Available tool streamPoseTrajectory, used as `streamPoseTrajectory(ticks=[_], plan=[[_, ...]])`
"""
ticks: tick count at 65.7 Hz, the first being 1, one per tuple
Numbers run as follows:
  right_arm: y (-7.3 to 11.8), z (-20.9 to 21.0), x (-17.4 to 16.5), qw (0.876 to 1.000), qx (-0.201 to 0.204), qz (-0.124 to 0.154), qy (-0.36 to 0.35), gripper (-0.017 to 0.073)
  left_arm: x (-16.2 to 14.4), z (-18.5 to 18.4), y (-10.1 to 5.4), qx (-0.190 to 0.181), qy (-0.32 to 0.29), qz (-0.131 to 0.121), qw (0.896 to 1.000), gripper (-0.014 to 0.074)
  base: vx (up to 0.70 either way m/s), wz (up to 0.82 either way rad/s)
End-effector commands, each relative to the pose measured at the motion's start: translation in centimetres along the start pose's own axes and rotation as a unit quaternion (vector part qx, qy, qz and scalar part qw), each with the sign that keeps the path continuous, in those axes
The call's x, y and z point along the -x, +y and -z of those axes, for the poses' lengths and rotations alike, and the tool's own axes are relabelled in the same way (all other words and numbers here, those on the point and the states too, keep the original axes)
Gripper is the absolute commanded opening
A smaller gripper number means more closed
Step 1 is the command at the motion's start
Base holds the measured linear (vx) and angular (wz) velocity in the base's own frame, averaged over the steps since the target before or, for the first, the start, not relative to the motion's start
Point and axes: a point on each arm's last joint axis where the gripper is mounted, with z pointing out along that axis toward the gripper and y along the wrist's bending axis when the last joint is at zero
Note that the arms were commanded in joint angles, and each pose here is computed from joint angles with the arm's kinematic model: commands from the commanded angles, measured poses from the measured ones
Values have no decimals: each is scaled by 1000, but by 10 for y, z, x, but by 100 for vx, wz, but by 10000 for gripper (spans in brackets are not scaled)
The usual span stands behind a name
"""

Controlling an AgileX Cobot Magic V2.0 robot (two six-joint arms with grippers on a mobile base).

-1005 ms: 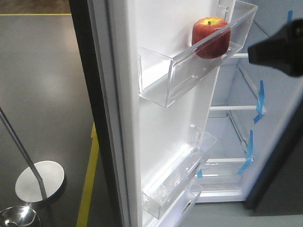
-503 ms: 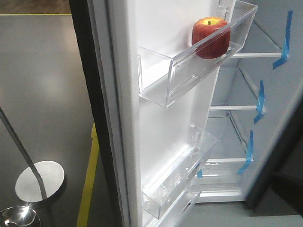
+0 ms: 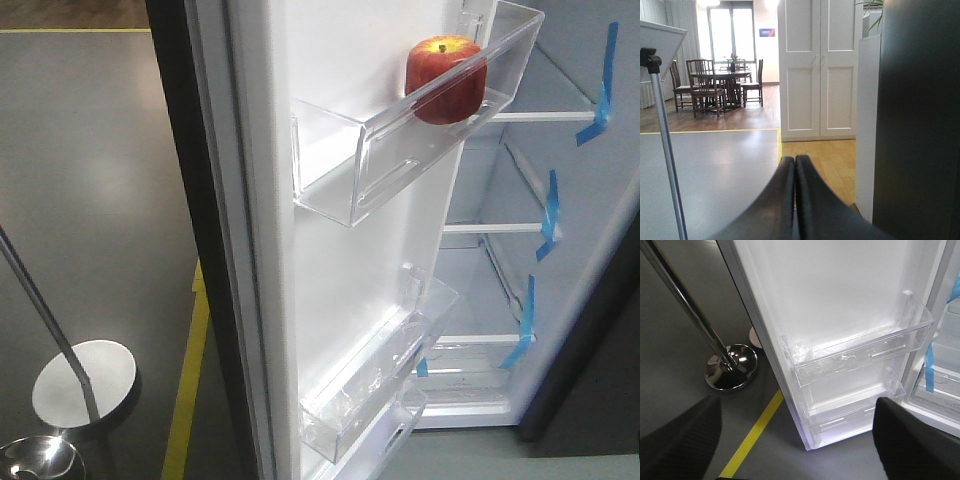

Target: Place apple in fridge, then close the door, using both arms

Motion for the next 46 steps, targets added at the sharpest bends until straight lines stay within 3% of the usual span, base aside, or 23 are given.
streamPoseTrajectory(ticks=[1, 17, 25, 34, 40, 46], plan=[[2, 3, 10, 999, 3, 0, -33, 587, -2, 0, 0, -5, -25, 6, 1000, -6, 0, 0], [2, 3, 10, 1000, 5, 0, -28, 587, 0, 0, -1, -6, -37, 10, 999, -6, 0, 0], [2, 3, 10, 1000, 5, 0, -28, 587, 3, 0, 0, -6, -51, 82, 995, -6, 0, 0], [2, 3, 10, 1000, 5, 0, -28, 587, 15, 1, 0, -12, -83, 136, 987, -6, 0, 0], [2, 3, 10, 1000, 5, 0, -28, 587, 42, 0, -1, -14, -85, 137, 987, -6, 0, 0], [2, 3, 10, 1000, 5, 0, -28, 587, 71, -7, -3, -11, -56, 116, 992, -6, 0, 0]])
